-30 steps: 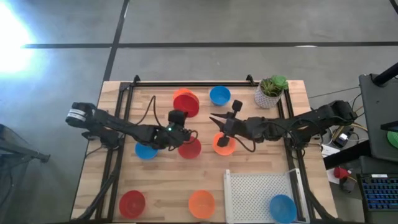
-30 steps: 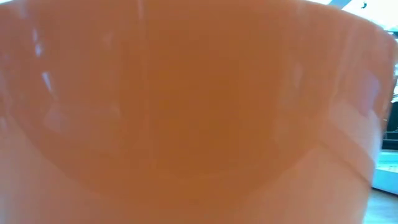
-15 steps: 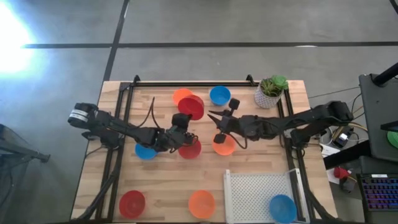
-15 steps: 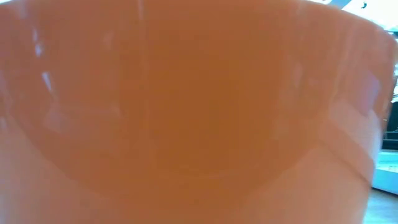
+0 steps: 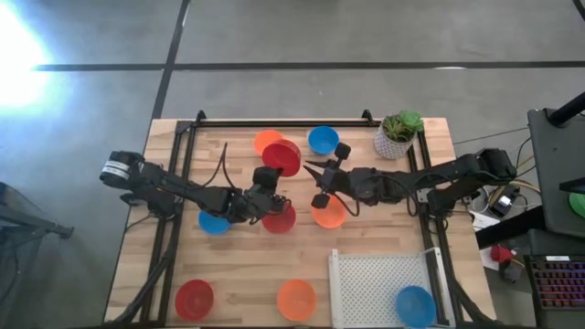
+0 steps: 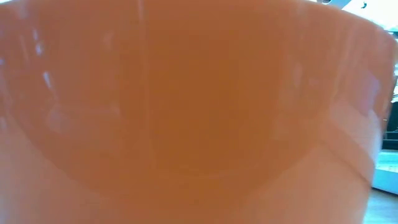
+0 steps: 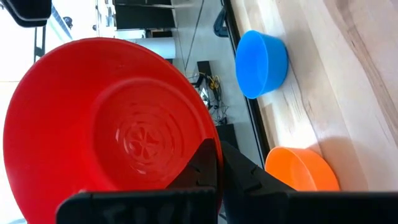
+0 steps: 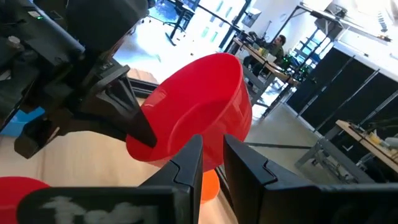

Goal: Pick & Place Mini bowls
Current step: Put the top right red bowl on the shelf

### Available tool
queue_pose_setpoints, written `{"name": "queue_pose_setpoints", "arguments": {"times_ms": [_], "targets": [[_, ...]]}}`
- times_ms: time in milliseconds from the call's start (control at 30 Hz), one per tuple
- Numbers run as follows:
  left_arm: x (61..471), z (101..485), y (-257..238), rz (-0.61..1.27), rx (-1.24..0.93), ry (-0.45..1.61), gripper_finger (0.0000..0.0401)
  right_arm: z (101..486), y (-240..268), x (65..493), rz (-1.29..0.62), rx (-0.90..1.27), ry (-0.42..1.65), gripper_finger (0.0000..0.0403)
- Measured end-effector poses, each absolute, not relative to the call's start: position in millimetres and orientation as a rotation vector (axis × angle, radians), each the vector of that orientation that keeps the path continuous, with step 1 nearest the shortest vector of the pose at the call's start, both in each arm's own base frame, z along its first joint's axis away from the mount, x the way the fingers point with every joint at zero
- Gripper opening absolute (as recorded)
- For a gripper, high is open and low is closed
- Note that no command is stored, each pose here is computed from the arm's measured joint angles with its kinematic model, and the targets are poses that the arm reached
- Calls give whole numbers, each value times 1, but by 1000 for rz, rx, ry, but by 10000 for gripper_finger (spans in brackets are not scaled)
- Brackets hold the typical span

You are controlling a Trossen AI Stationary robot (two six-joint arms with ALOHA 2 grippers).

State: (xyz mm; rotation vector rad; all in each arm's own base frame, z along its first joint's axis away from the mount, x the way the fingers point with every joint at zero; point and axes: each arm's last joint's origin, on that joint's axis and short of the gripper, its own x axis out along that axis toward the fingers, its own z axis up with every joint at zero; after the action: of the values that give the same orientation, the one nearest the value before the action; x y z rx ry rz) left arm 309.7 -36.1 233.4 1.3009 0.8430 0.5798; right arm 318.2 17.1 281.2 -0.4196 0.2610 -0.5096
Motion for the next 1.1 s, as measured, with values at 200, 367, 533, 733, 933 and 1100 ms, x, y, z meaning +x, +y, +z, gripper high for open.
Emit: {"name": "queue_pose_setpoints", "arguments": {"times_ms": [200, 367, 533, 733, 933, 1100], "targets": [[310, 233, -36, 570, 1327, 854, 0, 282, 17, 318, -511, -422, 258, 108], [310, 233, -36, 562, 1346, 862, 0, 283, 17, 318, -519, -365, 230, 150], [310, 234, -36, 547, 1382, 876, 0, 283, 11, 319, -541, -260, 205, 170], [310, 234, -36, 534, 1417, 886, 0, 284, 11, 320, -504, -223, 176, 172], [311, 236, -37, 502, 1471, 884, 0, 284, 3, 320, -514, -189, 170, 167], [313, 239, -37, 492, 1498, 861, 0, 284, -4, 320, -533, -186, 173, 167]]}}
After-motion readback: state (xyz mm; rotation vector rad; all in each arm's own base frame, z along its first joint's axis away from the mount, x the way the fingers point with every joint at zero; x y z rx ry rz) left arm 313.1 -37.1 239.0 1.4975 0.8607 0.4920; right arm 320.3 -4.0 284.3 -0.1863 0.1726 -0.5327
